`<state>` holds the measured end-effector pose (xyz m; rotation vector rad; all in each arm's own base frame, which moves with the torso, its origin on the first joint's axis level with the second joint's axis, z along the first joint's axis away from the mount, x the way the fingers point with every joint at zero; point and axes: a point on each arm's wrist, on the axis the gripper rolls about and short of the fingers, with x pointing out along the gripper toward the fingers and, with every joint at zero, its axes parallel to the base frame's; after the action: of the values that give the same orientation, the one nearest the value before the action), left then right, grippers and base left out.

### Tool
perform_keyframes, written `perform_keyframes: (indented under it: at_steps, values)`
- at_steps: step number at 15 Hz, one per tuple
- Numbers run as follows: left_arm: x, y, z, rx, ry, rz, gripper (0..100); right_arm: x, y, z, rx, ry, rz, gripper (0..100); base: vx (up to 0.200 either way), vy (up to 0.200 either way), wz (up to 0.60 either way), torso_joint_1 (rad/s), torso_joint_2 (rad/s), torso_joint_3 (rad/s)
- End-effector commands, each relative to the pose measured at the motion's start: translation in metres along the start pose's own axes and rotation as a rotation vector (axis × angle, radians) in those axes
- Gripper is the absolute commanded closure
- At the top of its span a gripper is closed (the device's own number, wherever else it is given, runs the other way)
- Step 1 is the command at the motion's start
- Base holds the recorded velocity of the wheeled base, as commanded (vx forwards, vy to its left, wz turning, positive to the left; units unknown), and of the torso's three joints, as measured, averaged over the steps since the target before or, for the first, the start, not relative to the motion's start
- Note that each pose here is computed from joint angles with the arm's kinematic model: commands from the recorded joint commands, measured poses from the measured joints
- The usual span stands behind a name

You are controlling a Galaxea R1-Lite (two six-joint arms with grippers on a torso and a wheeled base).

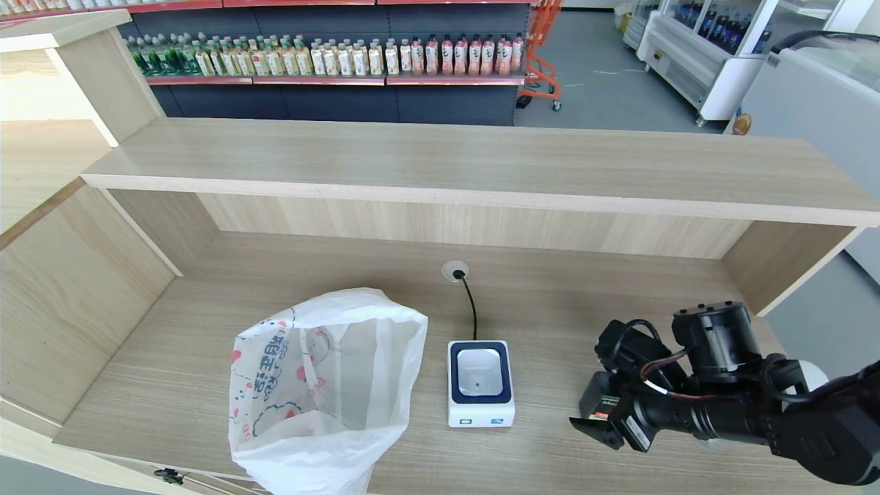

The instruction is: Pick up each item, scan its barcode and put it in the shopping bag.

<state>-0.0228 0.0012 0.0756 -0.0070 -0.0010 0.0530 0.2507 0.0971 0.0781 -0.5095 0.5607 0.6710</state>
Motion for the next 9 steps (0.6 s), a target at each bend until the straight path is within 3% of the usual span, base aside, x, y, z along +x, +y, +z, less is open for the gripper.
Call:
perform_keyframes:
  at_steps: [1,4,5,9]
  values:
    - [0.0000,0.0000,0.0000,-0.001,-0.001,0.001,0,0.0123,0.0015,-0.0057,0.000,0.013,0.015,0,0.000,0.000,0.00,0.000,0.00,0.000]
    - [0.0000,0.0000,0.0000,-0.001,-0.001,-0.001,0,0.0184,0.0019,-0.0097,0.005,0.030,0.023,0,0.000,0.000,0.00,0.000,0.00,0.000]
    - [0.0000,0.0000,0.0000,-0.001,-0.001,0.001,0,0.0188,0.0023,-0.0096,0.006,0.029,0.026,100,0.000,0.000,0.00,0.000,0.00,0.000]
    - [0.0000,0.0000,0.0000,-0.001,-0.001,0.001,0,0.0200,0.0003,-0.0024,-0.006,-0.012,0.013,100,0.000,0.000,0.00,0.000,0.00,0.000]
